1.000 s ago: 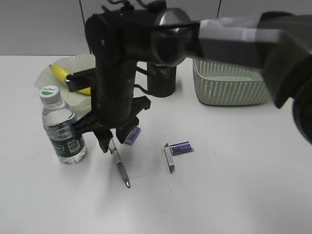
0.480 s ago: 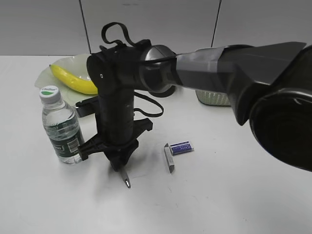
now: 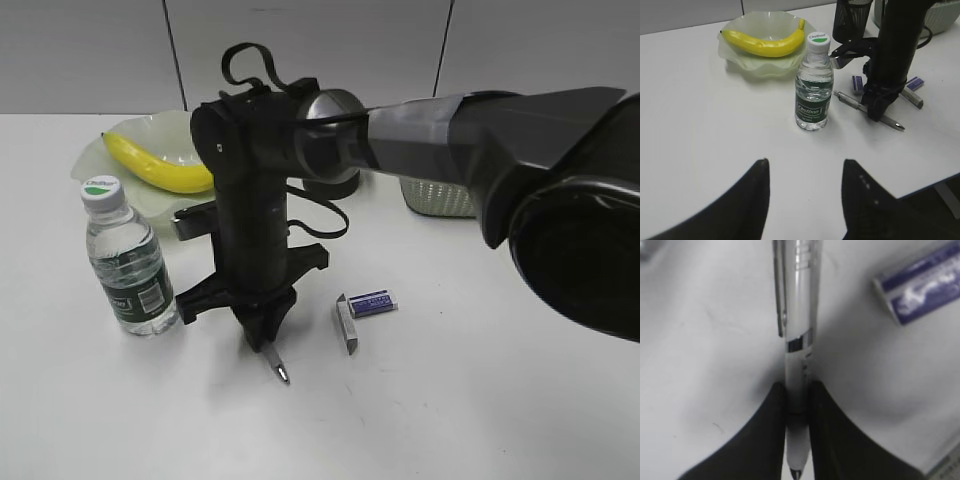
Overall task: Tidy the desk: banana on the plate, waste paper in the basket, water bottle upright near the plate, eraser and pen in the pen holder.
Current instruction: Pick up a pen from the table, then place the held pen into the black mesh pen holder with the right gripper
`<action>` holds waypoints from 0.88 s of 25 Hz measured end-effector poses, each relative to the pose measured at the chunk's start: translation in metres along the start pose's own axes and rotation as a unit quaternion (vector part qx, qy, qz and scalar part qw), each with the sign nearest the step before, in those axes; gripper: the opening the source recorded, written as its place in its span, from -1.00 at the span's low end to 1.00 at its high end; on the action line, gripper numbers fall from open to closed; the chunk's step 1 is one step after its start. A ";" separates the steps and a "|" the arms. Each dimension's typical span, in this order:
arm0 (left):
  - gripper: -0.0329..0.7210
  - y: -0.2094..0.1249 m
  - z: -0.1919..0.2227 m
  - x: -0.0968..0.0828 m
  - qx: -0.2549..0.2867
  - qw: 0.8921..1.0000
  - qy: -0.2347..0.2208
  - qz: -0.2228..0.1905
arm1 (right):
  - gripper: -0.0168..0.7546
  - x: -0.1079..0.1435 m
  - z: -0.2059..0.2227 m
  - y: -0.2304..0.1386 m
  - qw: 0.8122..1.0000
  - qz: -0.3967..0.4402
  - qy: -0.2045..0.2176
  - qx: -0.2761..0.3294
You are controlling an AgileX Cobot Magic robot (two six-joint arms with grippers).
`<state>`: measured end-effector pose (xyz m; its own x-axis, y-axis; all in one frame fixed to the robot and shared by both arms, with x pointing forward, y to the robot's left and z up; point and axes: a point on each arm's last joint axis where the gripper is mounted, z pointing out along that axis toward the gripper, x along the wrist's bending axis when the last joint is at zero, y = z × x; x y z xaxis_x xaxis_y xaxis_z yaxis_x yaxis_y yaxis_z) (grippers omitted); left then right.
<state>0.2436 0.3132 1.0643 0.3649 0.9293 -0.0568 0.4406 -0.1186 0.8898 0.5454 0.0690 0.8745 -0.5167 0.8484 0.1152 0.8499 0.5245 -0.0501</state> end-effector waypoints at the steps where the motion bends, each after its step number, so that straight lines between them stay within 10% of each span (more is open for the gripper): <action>1: 0.02 0.000 0.000 0.000 0.000 1.000 0.000 0.000 | -0.66 -0.003 -0.004 0.000 1.000 -0.001 -0.005 0.001; 10: 0.02 0.000 0.000 0.000 0.000 1.000 0.000 0.000 | -0.66 -0.010 -0.121 -0.001 0.985 -0.009 -0.049 -0.164; 22: 0.02 0.000 0.000 0.000 0.000 1.000 0.000 0.000 | -0.66 -0.111 -0.189 0.049 0.883 0.031 -0.090 -0.459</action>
<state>0.2436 0.3132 1.0643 0.3649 0.9293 -0.0568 0.4406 -0.1186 0.8898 0.6639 -0.0127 1.0464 -0.4046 0.9142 -0.0226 0.5602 0.2673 0.7840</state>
